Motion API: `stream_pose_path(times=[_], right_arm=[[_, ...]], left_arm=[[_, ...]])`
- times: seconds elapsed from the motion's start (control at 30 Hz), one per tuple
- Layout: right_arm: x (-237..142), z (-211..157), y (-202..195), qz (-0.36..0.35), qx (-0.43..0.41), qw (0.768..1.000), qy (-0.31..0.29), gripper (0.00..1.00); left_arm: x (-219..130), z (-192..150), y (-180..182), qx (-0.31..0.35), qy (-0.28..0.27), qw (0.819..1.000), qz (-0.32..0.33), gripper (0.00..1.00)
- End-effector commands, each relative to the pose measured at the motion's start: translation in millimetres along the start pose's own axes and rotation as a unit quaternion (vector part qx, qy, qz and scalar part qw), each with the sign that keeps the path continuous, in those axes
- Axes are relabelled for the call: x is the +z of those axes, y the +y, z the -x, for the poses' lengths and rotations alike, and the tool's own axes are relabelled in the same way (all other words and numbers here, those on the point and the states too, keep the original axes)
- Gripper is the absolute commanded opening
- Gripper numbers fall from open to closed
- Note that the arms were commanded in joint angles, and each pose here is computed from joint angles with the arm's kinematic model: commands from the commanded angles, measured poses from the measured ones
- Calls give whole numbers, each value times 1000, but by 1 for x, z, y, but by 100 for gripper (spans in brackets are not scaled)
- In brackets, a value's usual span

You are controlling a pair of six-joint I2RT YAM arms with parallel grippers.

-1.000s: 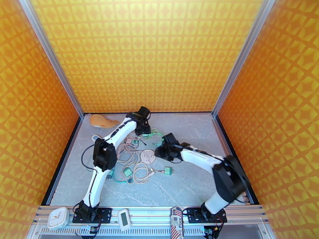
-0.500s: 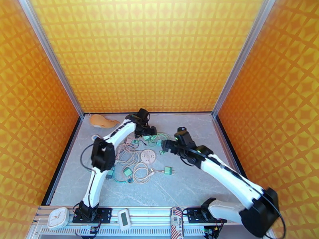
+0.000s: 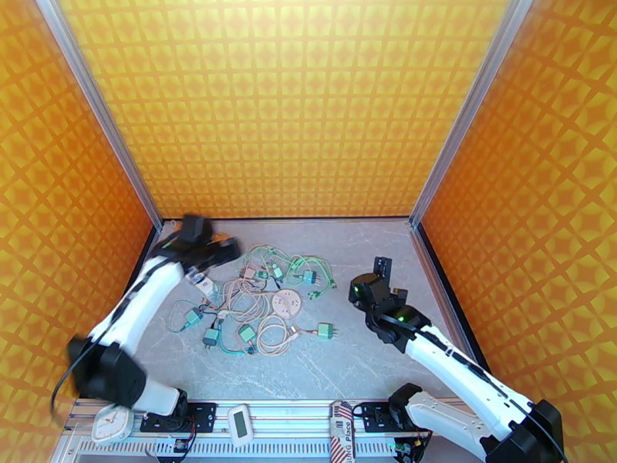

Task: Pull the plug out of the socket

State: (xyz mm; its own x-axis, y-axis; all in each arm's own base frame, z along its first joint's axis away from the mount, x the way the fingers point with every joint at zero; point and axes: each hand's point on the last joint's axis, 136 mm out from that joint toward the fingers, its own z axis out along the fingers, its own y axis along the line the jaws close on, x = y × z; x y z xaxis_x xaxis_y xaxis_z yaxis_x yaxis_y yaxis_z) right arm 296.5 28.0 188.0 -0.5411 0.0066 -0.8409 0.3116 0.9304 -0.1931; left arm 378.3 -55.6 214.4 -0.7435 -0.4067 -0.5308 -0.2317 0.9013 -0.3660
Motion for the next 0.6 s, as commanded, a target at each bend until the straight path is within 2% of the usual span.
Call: stream_pose_path(times=[0.0,0.1,0.17,0.37,0.47,0.57], right_arm=[[7,11,-19,-62,-32,996,-59,98],[19,4,-24,-79,-48,993,-74,98],[29,-3,-28,-90,-57,991,-78,98],[58,-17,-33,-98,-45,991,-83,98],[74,-21,-30,-90,-30,991,-96,99],[85,-7,-16,-64,-33,990,-122,98]], left_arm=[[-4,5,70,-18,-50,996,73,99],[-1,-2,121,-20,-94,986,134,99],[2,-3,139,-10,-137,978,159,99],[23,8,143,39,-236,961,136,99],[39,16,142,67,-251,956,135,99],[59,17,143,106,-260,950,134,99]])
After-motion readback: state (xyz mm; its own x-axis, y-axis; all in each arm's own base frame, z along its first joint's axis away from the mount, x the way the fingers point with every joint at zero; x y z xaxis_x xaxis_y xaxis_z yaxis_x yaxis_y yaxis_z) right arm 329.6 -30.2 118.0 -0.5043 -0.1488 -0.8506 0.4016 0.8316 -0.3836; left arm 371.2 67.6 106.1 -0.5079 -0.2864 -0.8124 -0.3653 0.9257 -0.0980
